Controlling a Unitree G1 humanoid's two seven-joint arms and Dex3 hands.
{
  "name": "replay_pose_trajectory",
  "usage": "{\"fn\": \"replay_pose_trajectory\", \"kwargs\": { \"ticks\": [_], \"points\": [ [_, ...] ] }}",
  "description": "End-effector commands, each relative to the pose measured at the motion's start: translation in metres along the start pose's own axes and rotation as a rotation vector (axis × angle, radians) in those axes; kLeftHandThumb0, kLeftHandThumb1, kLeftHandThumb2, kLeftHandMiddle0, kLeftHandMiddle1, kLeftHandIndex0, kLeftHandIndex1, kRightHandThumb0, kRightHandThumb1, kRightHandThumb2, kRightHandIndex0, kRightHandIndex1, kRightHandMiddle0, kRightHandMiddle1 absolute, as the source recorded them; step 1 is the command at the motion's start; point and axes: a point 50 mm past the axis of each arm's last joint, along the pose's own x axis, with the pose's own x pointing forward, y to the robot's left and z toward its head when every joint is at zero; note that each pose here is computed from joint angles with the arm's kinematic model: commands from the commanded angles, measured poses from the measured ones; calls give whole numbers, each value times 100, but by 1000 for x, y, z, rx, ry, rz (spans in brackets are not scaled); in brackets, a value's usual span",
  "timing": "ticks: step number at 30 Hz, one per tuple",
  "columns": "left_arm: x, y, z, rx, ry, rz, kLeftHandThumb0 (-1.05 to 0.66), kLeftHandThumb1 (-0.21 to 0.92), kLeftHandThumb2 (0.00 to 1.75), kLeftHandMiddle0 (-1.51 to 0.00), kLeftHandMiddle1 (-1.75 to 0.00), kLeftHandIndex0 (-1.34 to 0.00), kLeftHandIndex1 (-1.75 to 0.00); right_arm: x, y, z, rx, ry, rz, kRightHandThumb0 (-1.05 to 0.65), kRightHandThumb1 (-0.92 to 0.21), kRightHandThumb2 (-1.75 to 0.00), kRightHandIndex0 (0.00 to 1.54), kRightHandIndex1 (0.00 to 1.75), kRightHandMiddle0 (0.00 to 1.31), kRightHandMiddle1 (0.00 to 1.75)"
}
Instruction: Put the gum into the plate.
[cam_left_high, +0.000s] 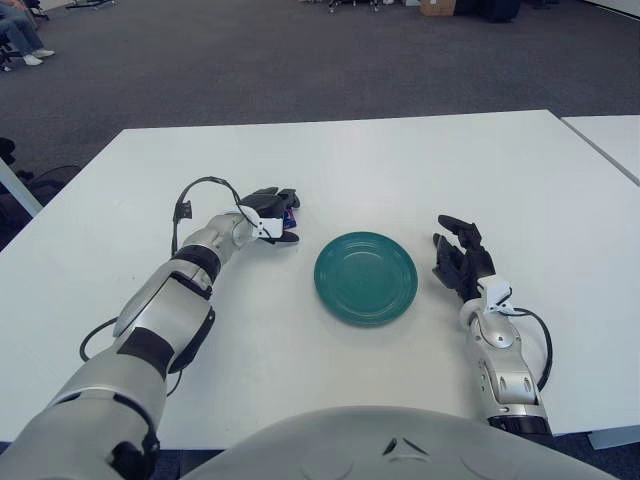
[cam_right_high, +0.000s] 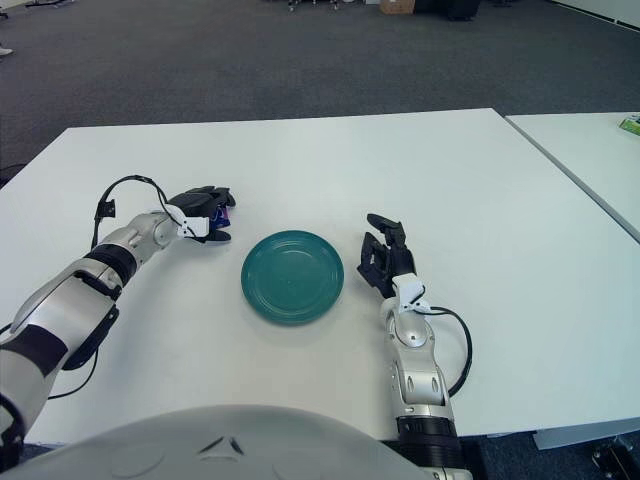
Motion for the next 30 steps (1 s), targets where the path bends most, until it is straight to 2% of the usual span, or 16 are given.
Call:
{"fn": "replay_pose_trajectory", "kwargs": {
  "ticks": [1, 19, 25, 27, 30],
  "points": [
    [-2, 6, -9, 19, 41, 8, -105, 92, 35, -6, 0, -11, -110, -6, -6, -20, -24, 117, -13, -67, -92, -87, 51, 2, 0, 88],
    [-6, -8, -20, 2, 121, -47, -105, 92, 36, -10, -2, -12, -111, -7, -12, -21, -32, 126, -17, -66, -92, -88, 51, 3, 0, 88],
    [-9, -13, -24, -19, 127, -46, -104, 92, 35, -20, -6, -14, -110, -8, -16, -21, -35, 128, -21, -65, -92, -88, 51, 2, 0, 88],
    [-10, -13, -25, -30, 130, -41, -99, 92, 33, -25, -8, -16, -108, -8, -17, -21, -36, 128, -21, -65, -92, -89, 51, 2, 0, 89],
    [-11, -13, -27, -45, 138, -30, -80, 91, 26, -15, -63, -20, -113, -8, -19, -21, -35, 128, -21, -65, -92, -89, 51, 2, 0, 89]
  ]
}}
